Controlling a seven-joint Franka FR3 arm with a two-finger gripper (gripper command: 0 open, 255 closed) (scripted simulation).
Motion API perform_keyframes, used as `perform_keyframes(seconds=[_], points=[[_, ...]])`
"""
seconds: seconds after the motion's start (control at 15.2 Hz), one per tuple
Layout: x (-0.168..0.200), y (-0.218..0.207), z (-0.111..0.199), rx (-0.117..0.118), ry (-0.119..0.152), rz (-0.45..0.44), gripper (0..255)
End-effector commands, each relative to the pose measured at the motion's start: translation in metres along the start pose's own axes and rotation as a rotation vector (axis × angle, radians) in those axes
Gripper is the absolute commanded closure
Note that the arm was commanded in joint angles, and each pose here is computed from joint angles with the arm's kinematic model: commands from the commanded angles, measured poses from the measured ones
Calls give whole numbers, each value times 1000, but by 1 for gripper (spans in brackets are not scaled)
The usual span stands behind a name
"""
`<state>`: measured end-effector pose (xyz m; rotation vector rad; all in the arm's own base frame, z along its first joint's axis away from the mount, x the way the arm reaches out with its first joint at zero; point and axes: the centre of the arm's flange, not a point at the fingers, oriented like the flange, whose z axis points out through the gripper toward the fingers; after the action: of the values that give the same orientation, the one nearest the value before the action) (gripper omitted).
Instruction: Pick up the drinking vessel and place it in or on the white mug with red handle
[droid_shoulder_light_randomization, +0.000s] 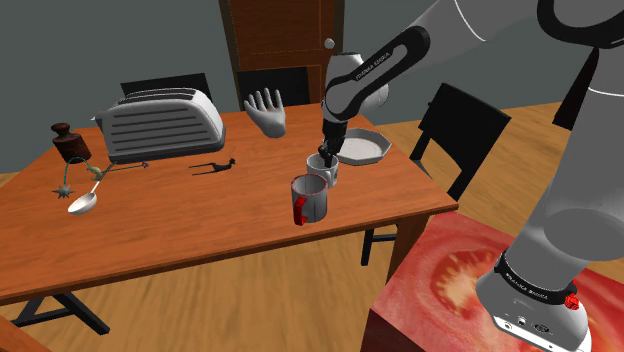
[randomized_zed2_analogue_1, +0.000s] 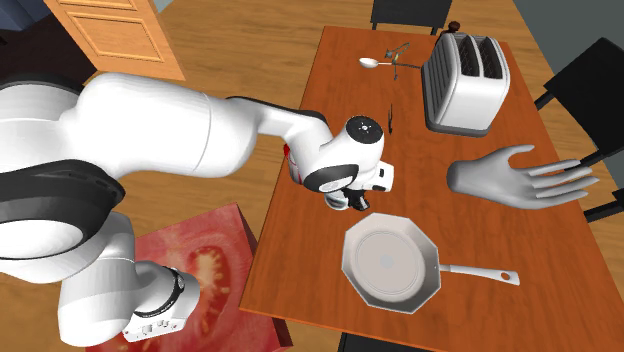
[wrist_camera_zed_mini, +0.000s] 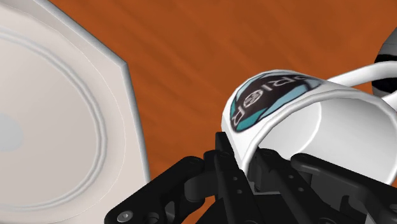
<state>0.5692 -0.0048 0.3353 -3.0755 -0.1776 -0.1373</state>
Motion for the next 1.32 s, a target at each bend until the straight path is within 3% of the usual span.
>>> perform_keyframes(seconds=[0.0, 1.25], points=[[0, 0, 0, 0, 0, 0, 255], [9, -5, -100, 0, 0, 0, 255]])
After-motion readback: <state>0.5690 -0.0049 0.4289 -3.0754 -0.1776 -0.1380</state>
